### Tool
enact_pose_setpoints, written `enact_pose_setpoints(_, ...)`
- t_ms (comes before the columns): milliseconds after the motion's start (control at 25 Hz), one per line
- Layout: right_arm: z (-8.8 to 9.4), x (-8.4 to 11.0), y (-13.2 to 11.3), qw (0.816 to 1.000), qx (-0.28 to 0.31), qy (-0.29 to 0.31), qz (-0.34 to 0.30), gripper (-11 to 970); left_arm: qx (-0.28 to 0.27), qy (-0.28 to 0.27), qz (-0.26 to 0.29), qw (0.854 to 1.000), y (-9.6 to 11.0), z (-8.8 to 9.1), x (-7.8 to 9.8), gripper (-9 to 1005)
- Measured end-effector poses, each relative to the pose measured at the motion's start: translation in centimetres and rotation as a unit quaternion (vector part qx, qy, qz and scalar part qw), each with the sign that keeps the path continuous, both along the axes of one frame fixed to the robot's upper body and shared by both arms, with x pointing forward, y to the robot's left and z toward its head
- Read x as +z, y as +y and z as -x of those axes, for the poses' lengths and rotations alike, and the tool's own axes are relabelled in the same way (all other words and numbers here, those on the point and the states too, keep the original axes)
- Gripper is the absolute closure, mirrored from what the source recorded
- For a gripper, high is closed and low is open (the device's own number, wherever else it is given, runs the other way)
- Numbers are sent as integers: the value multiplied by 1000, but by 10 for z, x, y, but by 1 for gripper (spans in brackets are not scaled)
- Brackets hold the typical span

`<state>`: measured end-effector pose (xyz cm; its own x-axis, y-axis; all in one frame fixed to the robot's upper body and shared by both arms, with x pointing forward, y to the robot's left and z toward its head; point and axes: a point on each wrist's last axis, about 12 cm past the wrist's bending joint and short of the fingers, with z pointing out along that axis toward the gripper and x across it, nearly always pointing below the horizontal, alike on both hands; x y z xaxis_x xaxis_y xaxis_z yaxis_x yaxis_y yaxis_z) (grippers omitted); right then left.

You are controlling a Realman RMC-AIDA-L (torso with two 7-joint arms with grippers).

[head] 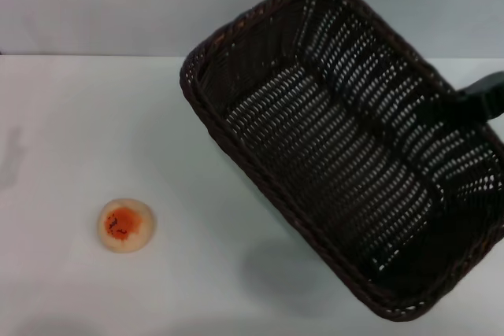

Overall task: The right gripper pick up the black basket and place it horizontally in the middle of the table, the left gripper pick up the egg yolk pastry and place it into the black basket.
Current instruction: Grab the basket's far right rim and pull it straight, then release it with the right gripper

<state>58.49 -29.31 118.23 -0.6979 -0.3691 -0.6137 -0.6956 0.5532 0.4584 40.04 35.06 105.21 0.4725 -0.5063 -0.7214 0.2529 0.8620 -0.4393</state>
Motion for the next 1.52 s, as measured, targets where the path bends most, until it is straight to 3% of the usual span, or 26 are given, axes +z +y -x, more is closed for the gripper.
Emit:
enact_pose_setpoints(320, -7, 52, -9, 995, 45, -84, 38, 820, 3, -7, 4, 1000, 3, 1, 2, 179)
enact_pose_setpoints(360, -9, 62, -5, 989, 78, -113, 52, 820, 3, -7, 4, 1000, 3, 1, 2, 179)
enact_pose_setpoints(600, -13, 75, 11, 966, 182, -158, 88, 819, 2, -5, 5, 1000, 2, 2, 1, 181)
enact_pose_setpoints(960, -24, 74, 45, 923, 293, -215, 129, 819, -8, -4, 21, 1000, 2, 3, 0, 183)
enact_pose_setpoints(1160, -30, 61, 63, 909, 323, -212, 155, 819, -17, 10, 16, 1000, 2, 6, -3, 184)
enact_pose_setpoints(1520, -38, 55, 78, 898, 344, -222, 162, 819, -26, 23, 7, 999, 2, 8, -5, 186)
